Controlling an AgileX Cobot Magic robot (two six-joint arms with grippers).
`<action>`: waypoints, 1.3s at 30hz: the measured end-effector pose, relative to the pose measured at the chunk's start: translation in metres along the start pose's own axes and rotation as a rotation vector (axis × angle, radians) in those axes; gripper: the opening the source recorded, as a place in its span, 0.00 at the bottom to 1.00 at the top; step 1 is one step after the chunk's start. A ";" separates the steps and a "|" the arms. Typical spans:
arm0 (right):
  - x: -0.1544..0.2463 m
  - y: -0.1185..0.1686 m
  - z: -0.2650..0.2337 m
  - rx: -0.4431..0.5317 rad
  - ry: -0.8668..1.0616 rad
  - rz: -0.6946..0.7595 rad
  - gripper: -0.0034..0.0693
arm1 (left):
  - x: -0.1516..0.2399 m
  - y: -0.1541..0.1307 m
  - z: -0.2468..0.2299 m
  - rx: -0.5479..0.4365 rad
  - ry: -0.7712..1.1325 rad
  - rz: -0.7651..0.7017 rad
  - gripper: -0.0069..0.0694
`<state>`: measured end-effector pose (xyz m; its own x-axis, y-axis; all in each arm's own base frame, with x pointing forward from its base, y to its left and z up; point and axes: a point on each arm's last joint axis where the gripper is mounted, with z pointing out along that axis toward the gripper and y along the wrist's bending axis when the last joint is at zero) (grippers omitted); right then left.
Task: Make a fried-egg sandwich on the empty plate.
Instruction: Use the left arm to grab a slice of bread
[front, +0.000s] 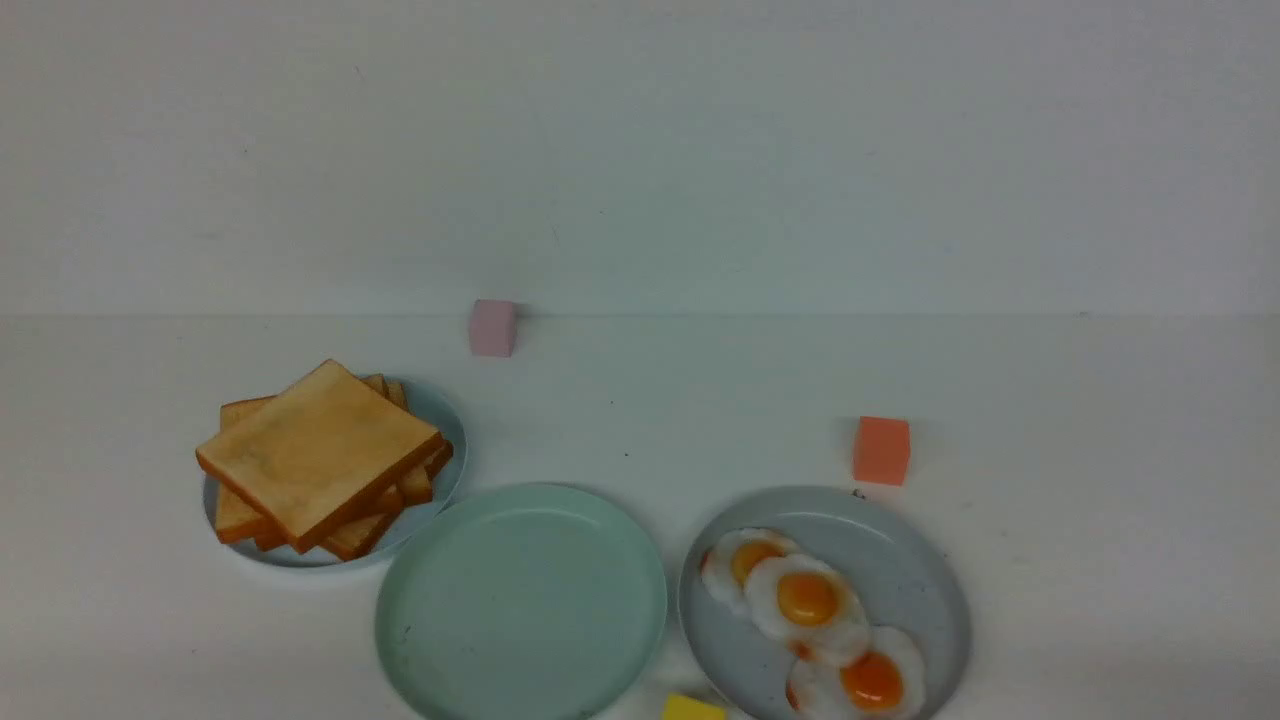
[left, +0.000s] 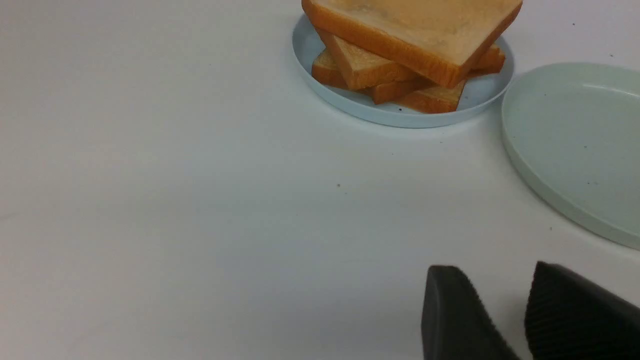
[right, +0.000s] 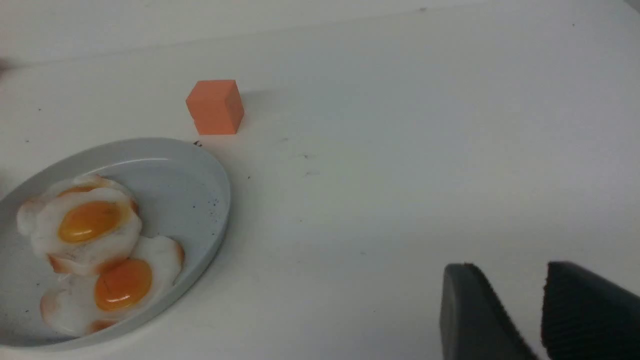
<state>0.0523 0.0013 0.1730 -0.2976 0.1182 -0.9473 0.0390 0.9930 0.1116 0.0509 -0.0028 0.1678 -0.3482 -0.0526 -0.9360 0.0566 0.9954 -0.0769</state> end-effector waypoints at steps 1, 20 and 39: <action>0.000 0.000 0.000 0.000 0.000 0.000 0.38 | 0.000 0.000 0.000 0.000 0.000 0.000 0.40; 0.000 0.000 0.000 0.000 0.000 0.000 0.38 | 0.000 0.000 0.000 0.000 0.000 0.000 0.40; -0.003 0.000 0.000 0.001 -0.045 -0.002 0.38 | -0.004 -0.001 0.001 0.011 -0.054 0.001 0.40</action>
<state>0.0536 0.0007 0.1756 -0.2543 0.1159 -0.9602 0.0398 0.9932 0.1094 0.0527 -0.0035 0.1712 -0.2969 -0.0561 -0.9533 0.0670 0.9946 -0.0793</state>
